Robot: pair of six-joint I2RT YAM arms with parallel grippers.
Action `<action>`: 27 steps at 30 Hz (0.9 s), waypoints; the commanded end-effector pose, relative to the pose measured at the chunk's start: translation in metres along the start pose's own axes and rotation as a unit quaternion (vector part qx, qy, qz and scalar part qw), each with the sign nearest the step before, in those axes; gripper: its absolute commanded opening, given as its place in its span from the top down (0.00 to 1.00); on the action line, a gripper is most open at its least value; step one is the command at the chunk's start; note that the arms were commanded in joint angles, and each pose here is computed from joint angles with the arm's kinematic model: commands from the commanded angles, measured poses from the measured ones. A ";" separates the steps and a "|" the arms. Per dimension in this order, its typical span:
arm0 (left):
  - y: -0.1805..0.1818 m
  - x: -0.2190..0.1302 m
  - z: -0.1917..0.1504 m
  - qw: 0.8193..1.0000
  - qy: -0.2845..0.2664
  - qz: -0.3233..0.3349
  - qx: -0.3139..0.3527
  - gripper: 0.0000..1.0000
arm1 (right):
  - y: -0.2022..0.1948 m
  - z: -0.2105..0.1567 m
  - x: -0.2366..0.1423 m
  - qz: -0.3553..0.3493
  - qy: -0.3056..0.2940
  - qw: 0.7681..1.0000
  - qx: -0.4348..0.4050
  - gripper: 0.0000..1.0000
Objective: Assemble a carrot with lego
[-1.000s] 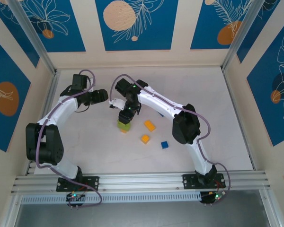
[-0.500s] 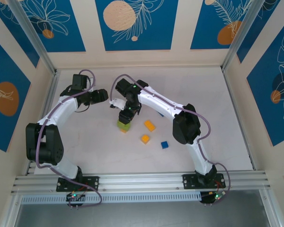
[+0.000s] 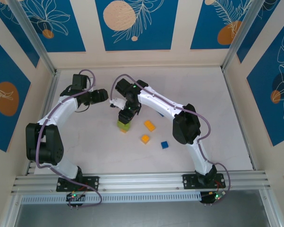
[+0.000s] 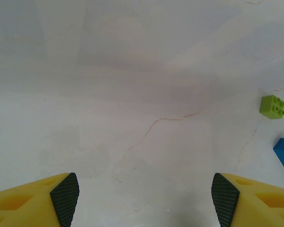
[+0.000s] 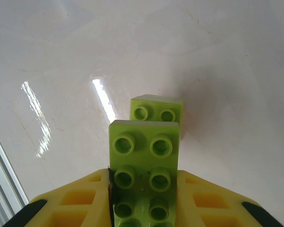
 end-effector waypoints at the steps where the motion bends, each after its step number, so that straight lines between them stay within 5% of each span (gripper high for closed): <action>1: 0.003 -0.004 0.003 1.000 -0.006 -0.009 -0.010 0.23 | 0.002 0.001 0.007 -0.001 0.010 1.000 0.010 0.69; 27: 0.003 -0.005 0.004 1.000 -0.007 -0.010 -0.011 0.23 | 0.009 -0.008 0.012 -0.004 0.046 0.999 -0.007 0.69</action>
Point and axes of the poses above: each hand's point on the last joint's axis, 136 mm out from that joint toward the fingers, its own x axis out along the fingers, its own y axis along the line the jaws close on, z = x × y, the point moved 9 cm from there along -x, back along the fingers, and after that the axes turned 8 degrees about -x, right-handed, at the moved point
